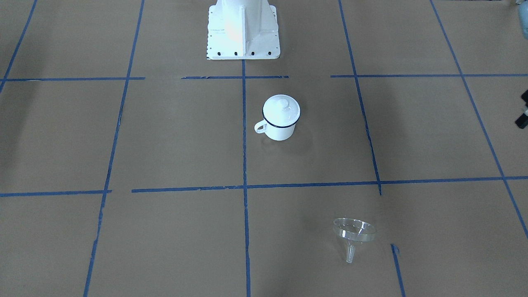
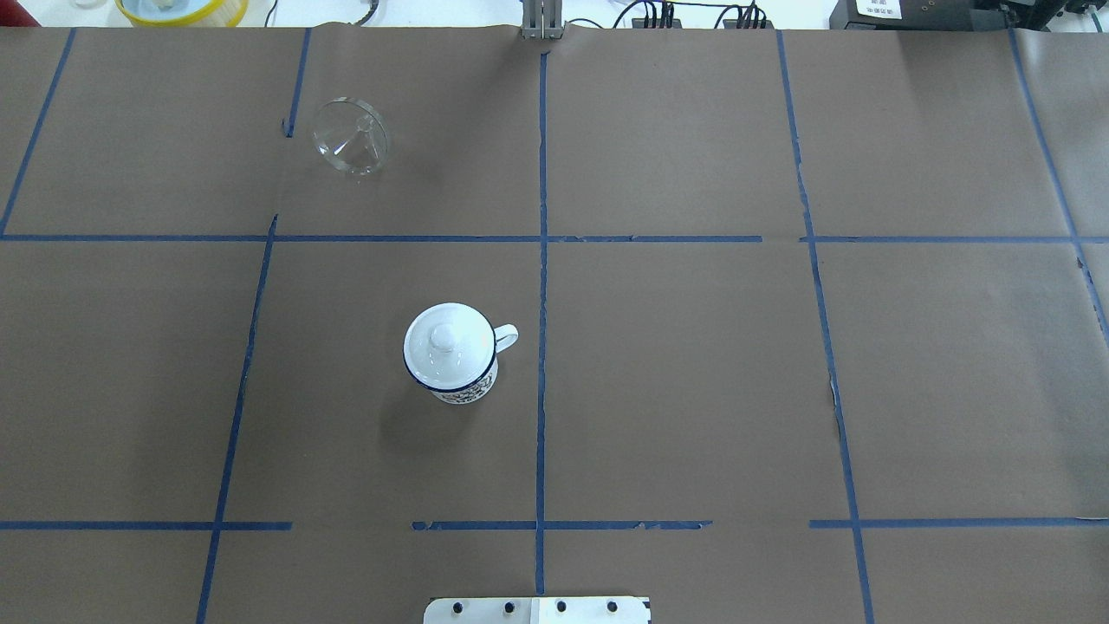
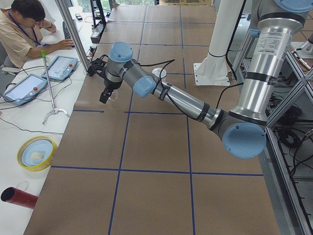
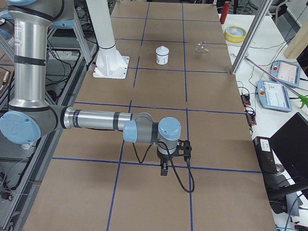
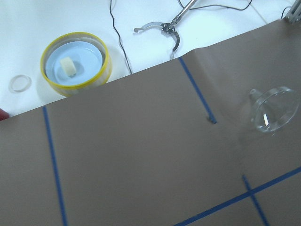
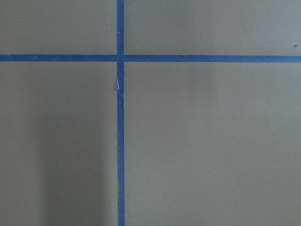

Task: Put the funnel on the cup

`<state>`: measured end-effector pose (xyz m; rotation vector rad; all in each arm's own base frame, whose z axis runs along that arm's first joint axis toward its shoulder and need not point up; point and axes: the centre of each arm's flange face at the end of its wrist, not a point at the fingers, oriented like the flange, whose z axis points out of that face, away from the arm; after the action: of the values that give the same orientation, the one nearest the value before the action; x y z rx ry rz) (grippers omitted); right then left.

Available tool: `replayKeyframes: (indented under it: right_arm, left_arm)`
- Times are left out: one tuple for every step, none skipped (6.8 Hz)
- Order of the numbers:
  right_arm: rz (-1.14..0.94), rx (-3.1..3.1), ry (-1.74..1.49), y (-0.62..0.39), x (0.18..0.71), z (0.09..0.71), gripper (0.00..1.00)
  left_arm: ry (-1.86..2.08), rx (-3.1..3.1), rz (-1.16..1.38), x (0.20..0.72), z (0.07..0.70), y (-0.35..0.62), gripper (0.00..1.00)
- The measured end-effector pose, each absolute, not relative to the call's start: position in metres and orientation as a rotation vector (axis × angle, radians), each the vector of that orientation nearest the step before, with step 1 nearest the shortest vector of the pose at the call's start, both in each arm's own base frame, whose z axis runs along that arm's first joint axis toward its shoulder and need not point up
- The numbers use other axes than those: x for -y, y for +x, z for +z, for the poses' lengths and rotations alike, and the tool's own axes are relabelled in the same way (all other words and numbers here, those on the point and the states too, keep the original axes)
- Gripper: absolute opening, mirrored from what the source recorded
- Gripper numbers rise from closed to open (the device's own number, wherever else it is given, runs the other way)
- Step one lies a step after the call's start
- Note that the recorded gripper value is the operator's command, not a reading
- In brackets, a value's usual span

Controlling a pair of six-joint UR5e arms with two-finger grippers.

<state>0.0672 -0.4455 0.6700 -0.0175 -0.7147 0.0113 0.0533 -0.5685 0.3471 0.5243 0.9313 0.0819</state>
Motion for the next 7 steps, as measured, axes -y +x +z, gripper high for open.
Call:
replayKeyframes:
  right_arm:
    - [0.011,0.715,-0.018,0.067,0.445,0.670,1.00]
    - [0.011,0.715,-0.018,0.067,0.445,0.670,1.00]
    - [0.011,0.715,-0.018,0.067,0.445,0.670,1.00]
    - [0.011,0.715,-0.018,0.067,0.445,0.670,1.00]
    - [0.011,0.715,-0.018,0.067,0.445,0.670,1.00]
    - [0.011,0.715,-0.018,0.067,0.445,0.670,1.00]
    - [0.011,0.715,-0.018,0.067,0.445,0.670,1.00]
  left_arm:
    - [0.485,-0.974,0.060,0.558,0.313,0.117,1.00]
    - [0.392,-1.037,0.029,0.539,0.283,0.186,1.00]
    - [0.257,-1.085,-0.030,0.518,0.251,0.253,1.00]
    - [0.145,-1.077,-0.091,0.497,0.217,0.315,1.00]
    - [0.081,-1.013,-0.142,0.477,0.186,0.368,1.00]
    - [0.037,-0.943,-0.191,0.457,0.167,0.409,1.00]
    - [0.020,-0.887,-0.236,0.442,0.162,0.440,1.00]
